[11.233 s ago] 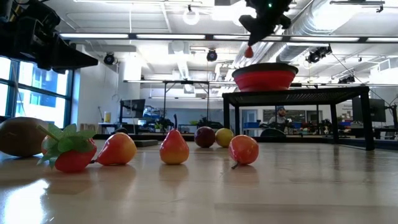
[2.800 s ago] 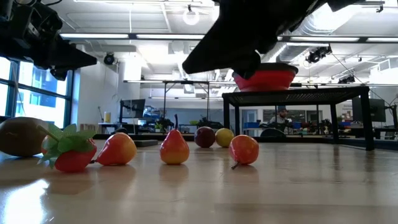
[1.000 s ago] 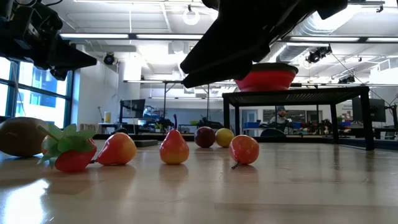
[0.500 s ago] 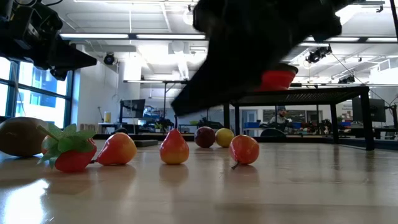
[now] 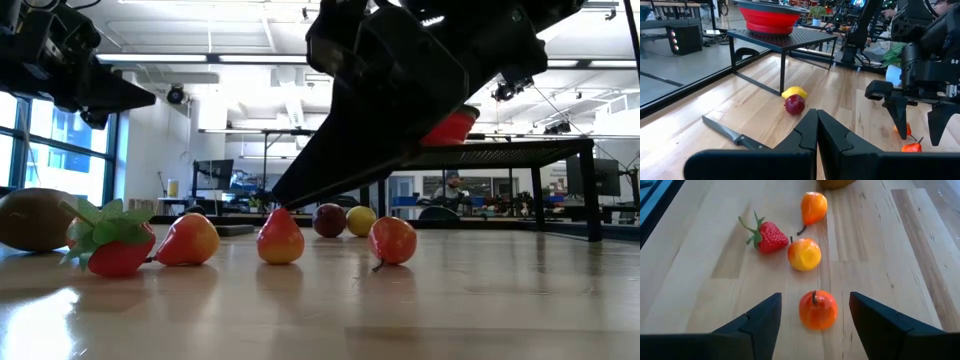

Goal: Pick & Place Fruit
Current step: Put the orange pear into the red strainer bowl on the shelf

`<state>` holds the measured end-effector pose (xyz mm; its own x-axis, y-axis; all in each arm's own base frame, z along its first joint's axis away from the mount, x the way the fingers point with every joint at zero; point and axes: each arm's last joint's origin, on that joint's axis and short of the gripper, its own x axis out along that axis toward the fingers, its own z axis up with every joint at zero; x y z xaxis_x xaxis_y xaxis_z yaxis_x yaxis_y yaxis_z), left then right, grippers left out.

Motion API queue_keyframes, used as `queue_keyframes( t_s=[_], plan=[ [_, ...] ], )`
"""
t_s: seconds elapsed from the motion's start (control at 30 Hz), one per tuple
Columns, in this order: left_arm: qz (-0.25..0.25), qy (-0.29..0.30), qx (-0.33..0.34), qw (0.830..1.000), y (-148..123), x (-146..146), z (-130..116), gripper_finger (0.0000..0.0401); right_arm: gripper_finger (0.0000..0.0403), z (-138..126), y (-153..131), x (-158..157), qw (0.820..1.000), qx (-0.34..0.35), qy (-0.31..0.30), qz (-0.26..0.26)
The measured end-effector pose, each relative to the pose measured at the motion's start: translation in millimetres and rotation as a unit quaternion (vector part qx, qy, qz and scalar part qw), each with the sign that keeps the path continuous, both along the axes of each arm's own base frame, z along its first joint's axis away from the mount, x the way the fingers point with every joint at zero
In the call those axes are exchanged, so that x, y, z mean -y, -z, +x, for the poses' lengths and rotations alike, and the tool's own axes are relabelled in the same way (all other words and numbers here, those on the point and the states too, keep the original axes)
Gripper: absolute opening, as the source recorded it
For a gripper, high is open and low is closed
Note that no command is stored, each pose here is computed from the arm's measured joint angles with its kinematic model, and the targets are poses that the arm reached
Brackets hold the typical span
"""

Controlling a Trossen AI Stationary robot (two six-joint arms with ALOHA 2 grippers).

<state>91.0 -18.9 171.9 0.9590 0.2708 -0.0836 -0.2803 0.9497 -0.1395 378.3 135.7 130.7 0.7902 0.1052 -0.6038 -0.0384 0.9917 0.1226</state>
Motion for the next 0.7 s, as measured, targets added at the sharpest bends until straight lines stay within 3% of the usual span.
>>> queue_keyframes(
  t_s=[0.2,0.7],
  plan=[
    [0.0,0.0,0.0,1.0,0.0,0.0,0.0,0.0,0.0193,0.4,-0.6,-0.3,1.0,0.003,-0.002,0.003],
    [0.0,0.0,0.0,1.0,0.0,0.0,0.0,0.0,0.0165,2.1,-3.1,-0.7,1.0,0.016,0.001,0.007]
  ],
)
